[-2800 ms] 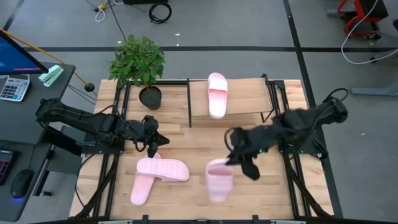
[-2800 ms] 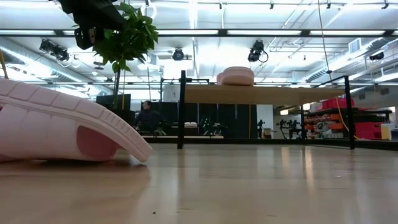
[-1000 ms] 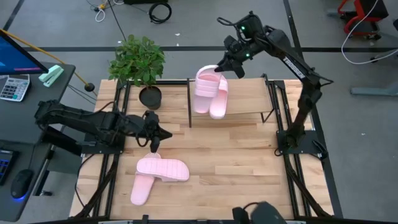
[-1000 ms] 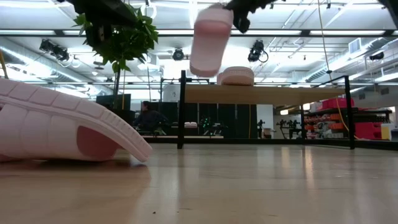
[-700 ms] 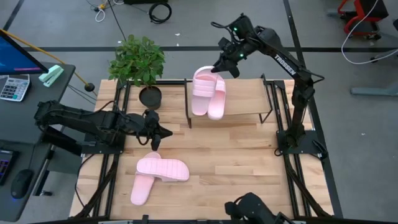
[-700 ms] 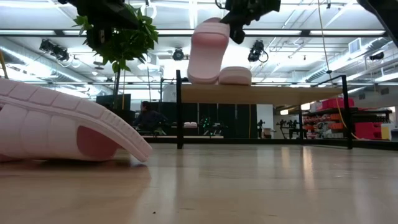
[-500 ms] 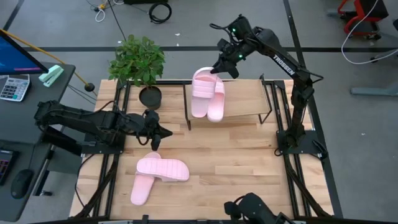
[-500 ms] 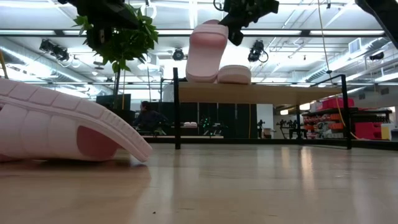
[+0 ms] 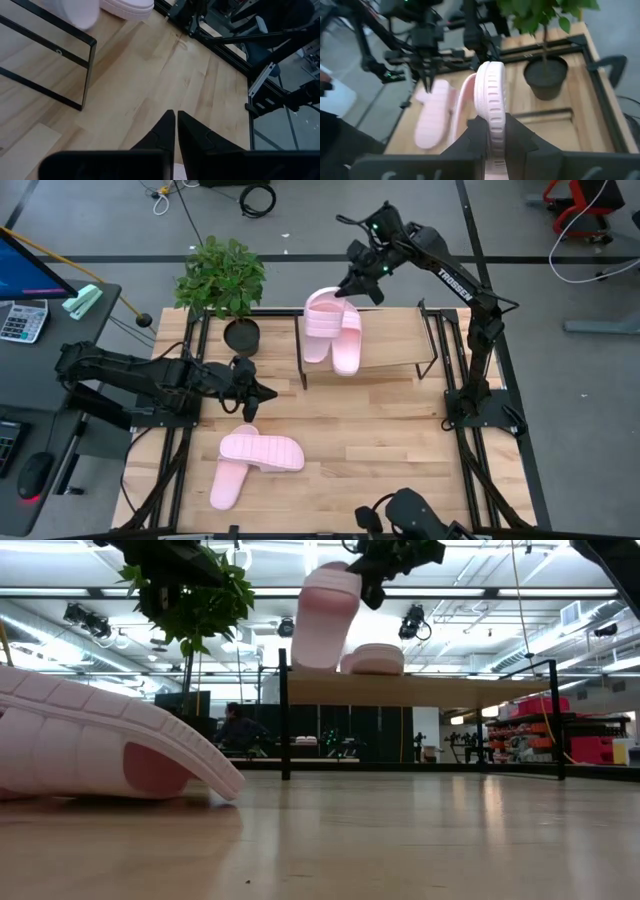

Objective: Pick and place slides into the shelf
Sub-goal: Put the right pink slide on the shelf

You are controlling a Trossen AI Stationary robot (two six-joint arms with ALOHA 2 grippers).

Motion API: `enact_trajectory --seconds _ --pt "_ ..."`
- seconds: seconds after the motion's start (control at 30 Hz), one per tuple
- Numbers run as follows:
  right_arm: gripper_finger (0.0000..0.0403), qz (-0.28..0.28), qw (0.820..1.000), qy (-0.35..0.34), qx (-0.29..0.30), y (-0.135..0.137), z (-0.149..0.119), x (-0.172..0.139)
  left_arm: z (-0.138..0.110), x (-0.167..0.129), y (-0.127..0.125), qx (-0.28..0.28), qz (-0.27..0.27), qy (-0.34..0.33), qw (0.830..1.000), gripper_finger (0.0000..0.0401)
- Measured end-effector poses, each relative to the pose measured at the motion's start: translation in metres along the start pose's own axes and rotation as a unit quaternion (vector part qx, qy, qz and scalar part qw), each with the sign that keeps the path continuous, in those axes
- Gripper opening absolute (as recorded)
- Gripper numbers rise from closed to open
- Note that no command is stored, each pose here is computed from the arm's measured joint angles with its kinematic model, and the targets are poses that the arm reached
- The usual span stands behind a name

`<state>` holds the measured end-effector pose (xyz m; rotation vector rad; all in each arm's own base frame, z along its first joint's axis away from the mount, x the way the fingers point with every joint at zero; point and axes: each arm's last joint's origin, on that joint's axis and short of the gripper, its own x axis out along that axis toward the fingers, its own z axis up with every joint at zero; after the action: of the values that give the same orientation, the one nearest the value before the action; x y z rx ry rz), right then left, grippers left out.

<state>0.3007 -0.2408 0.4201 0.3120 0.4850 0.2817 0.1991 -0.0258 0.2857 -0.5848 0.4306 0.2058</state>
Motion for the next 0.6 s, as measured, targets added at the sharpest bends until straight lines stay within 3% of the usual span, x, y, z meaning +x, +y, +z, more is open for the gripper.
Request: enact_trajectory --seconds 0.23,0.6 --pt "0.0041 0.037 0.998 -0.042 -0.032 0.011 0.016 -0.013 0.0 0.0 0.0 -0.002 0.0 0.0 1.0 0.0019" --pt "0.0041 0.076 0.996 -0.056 -0.002 0.01 0.016 -0.024 0.0 0.0 0.0 -0.006 0.0 0.0 1.0 0.0027"
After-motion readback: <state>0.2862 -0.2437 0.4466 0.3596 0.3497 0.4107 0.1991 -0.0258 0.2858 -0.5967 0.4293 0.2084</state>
